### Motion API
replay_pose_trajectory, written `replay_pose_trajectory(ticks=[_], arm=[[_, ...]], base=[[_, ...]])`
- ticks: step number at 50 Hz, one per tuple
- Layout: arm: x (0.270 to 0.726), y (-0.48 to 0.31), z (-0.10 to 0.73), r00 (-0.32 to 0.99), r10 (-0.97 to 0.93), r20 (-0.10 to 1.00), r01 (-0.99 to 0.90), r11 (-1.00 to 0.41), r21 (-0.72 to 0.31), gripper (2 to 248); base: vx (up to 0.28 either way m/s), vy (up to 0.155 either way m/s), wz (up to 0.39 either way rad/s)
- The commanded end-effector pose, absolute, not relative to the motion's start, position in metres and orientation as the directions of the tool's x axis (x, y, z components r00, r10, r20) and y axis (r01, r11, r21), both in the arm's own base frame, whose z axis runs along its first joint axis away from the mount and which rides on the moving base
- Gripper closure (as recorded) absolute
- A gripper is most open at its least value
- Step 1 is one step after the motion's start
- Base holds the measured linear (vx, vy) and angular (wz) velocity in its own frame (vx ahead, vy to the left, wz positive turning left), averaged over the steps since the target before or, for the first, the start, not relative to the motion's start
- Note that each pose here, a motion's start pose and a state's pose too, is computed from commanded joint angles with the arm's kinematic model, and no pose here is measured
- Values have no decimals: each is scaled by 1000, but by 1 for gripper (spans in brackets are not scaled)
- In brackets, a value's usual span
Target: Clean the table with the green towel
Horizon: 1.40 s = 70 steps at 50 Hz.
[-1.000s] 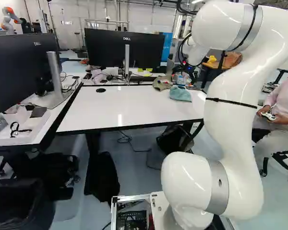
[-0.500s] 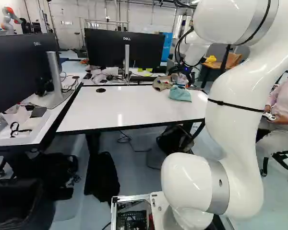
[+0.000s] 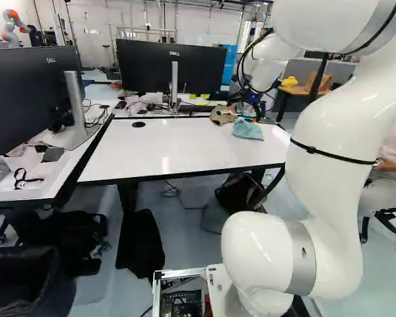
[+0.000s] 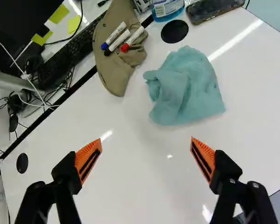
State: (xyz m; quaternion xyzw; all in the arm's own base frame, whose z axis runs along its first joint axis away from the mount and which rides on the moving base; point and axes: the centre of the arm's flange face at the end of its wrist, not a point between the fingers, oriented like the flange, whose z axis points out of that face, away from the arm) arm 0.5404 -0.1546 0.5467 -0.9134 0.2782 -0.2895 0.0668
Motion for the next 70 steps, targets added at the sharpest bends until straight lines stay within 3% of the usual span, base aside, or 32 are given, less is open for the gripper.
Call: replay_pose_trajectory(ticks=[20,70], arm=[[507,-128,547,698,-529,483,-448,-849,-281,3],[490,-114,525,682,-479,553,-421,-875,-240,3]], base=[[0,0,0],[0,0,0]])
